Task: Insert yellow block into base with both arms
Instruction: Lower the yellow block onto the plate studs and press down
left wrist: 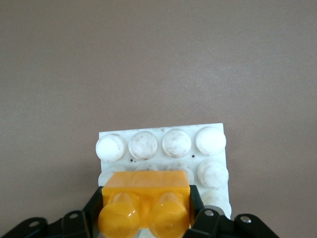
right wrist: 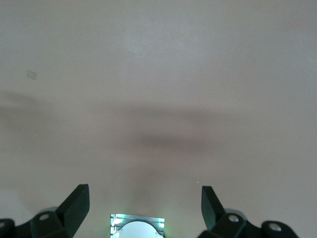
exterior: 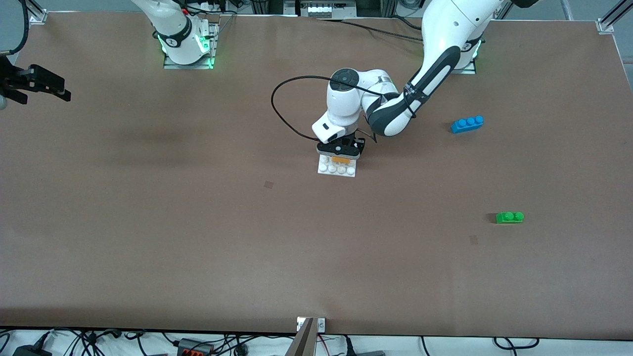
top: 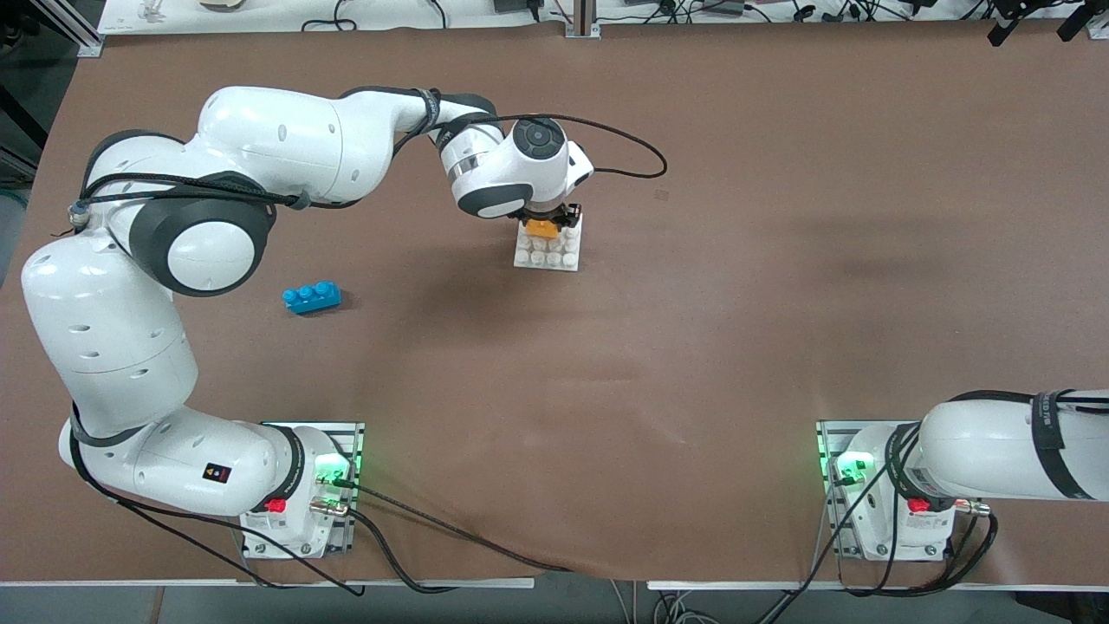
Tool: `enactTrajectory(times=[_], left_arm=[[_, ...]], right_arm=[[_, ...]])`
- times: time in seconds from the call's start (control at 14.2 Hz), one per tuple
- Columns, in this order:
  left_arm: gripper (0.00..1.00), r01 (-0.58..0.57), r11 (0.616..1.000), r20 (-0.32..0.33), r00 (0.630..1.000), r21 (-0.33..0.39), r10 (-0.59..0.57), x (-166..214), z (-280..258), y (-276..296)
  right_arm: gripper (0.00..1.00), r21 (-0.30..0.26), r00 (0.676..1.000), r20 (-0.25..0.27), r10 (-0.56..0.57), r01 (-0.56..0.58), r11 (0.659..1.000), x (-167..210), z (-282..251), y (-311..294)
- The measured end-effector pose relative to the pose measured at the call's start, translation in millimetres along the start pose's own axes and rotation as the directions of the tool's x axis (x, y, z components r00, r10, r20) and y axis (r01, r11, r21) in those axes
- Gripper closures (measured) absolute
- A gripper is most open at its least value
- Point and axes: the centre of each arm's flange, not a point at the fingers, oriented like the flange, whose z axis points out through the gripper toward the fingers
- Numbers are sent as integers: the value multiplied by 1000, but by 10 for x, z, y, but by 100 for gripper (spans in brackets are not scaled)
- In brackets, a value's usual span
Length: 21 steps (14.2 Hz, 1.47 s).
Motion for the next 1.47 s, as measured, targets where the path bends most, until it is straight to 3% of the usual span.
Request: enactTrajectory(times=[1.47], left_arm=[[32,27,1000,9,1000,-16,-27,-131,-41,132]], right_arm=[[0,0,1000,0,1,-1,1000,0,0,0]])
